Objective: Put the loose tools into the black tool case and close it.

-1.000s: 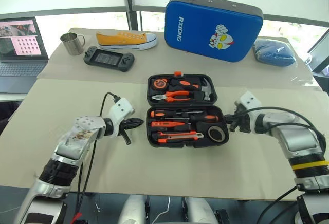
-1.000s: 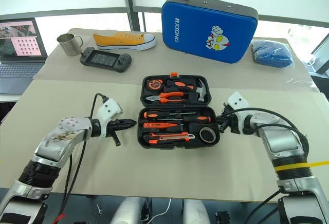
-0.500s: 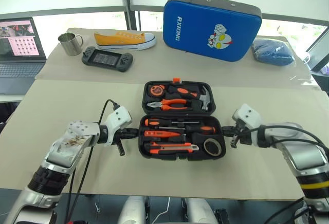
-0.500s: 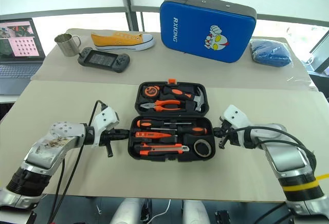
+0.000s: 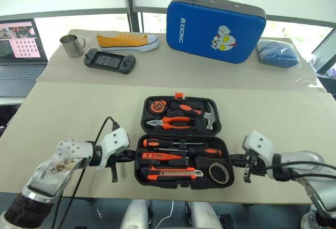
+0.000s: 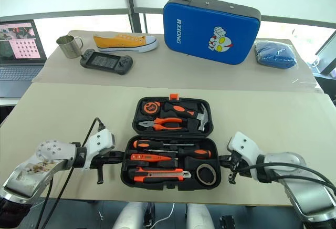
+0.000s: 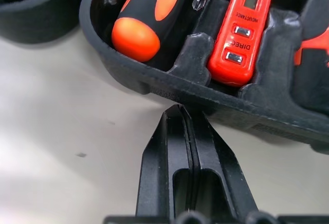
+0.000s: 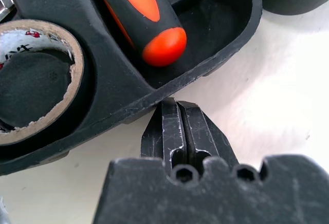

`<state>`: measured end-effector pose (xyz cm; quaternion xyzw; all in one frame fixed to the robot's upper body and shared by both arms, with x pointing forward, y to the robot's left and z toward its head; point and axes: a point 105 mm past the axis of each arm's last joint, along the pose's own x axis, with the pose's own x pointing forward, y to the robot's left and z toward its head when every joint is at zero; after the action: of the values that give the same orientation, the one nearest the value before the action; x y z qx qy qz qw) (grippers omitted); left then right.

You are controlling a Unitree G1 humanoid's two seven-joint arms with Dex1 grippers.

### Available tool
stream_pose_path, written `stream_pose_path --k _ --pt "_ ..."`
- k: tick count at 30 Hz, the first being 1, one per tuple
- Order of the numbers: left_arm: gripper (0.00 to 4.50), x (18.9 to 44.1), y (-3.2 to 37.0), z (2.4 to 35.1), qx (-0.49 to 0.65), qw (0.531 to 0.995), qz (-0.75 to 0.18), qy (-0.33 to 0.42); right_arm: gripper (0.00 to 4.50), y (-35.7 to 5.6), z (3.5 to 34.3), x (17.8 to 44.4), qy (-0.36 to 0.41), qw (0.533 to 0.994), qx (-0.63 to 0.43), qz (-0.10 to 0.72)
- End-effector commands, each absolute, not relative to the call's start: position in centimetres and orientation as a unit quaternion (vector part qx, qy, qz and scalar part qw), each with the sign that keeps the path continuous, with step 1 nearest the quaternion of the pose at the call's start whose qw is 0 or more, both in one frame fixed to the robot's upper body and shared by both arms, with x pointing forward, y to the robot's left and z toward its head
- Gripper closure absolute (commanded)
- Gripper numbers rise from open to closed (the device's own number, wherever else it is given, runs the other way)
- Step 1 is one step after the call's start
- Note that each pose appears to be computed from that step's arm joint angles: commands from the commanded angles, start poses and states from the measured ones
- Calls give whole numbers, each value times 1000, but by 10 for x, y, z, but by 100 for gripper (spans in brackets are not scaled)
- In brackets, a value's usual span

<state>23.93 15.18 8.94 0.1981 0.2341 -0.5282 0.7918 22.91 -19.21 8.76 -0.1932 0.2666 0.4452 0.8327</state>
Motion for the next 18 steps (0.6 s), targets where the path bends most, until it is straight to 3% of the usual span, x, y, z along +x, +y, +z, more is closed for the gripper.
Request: stream_pose_path --k 1,5,6,7,11,14,15,18 --pt "444 238 166 89 196 802 -503 256 449 -201 101 229 254 840 -200 435" --pt "351 259 197 98 151 844 -430 283 347 -221 110 232 266 844 -198 421" --pt "298 265 202 104 139 853 -418 281 300 -226 113 235 266 846 -197 417" --pt "278 273 204 112 116 862 -408 276 275 -231 117 240 264 851 -194 411" --pt "127 299 196 142 24 882 -391 261 132 -238 134 261 246 868 -164 400" --pt "19 316 179 153 -20 879 -394 268 33 -233 147 291 226 887 -119 385" --pt "3 320 174 154 -27 878 -394 273 9 -231 149 301 224 892 -107 378" --pt "3 332 164 153 -39 875 -392 283 9 -219 149 317 244 890 -59 382"
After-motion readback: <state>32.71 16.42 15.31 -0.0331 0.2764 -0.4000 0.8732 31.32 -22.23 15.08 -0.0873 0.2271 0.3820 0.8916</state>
